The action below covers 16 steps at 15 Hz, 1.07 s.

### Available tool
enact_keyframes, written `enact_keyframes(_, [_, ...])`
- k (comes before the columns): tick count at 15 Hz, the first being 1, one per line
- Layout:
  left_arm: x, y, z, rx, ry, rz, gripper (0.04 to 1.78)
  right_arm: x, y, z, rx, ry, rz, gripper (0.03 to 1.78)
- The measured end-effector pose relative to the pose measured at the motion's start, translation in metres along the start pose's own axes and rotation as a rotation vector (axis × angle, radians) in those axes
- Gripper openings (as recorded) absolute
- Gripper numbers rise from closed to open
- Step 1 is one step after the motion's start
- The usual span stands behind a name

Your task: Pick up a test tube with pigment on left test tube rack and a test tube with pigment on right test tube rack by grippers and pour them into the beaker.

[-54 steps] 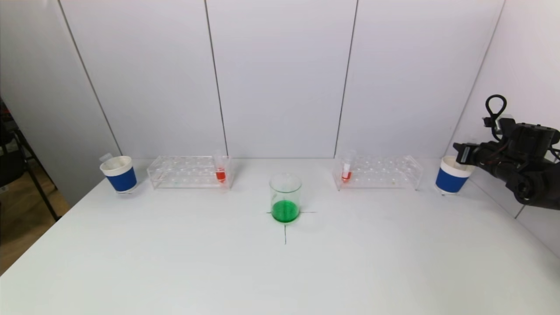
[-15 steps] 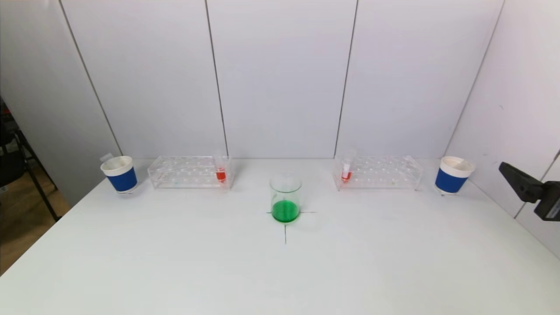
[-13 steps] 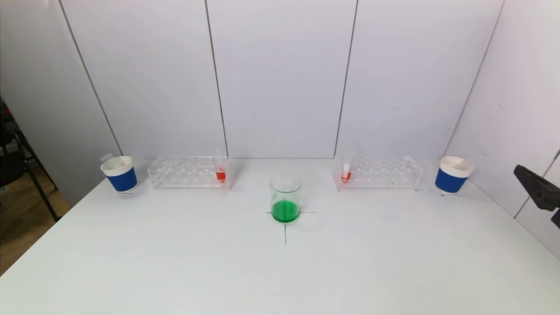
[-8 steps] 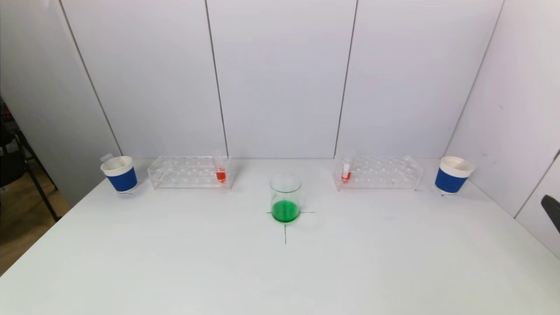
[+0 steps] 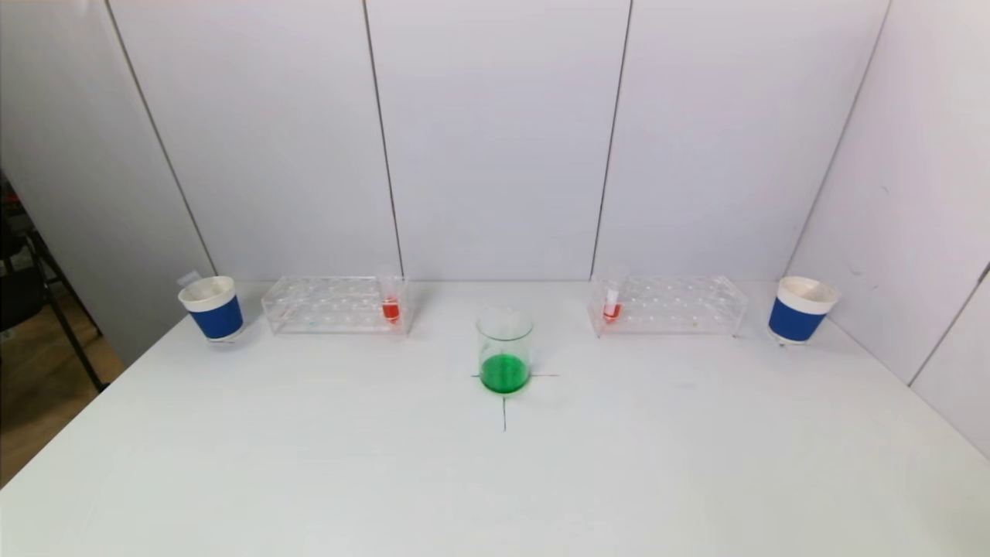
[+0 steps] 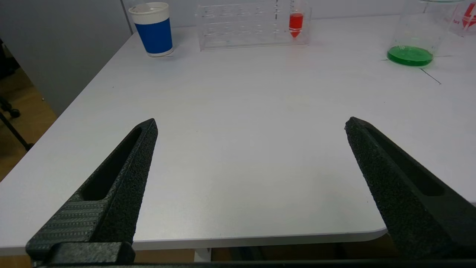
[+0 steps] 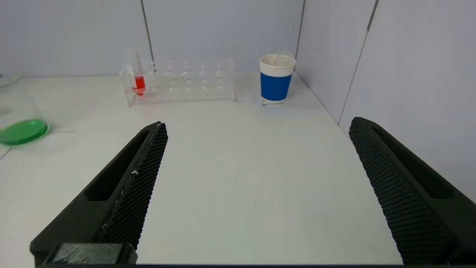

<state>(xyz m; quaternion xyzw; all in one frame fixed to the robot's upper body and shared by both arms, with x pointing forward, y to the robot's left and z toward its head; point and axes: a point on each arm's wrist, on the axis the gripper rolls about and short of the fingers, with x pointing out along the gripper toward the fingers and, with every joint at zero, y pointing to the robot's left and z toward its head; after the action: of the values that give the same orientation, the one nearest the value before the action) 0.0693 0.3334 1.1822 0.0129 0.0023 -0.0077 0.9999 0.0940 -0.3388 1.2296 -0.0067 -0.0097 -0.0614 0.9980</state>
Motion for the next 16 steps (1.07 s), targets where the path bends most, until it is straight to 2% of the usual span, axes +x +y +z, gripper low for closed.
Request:
enact_keyframes(5, [0.000,0.000,0.000,0.000,0.000,0.000,1.76,-0.026,-0.003,-0.035,-0.001,0.045,0.029,1.77])
enact_keyframes(9, [0.000,0.000,0.000,0.000,0.000,0.000,1.76,-0.028,-0.001,-0.043,0.015,0.046,0.118,1.78])
enact_keyframes(13, [0.000,0.000,0.000,-0.001,0.000,0.000,1.76,-0.028,-0.001,-0.045,0.005,0.039,0.117,1.77])
enact_keyframes(16, [0.000,0.000,0.000,-0.001,0.000,0.000,1.76,-0.027,-0.001,-0.045,0.044,0.032,0.113,1.77])
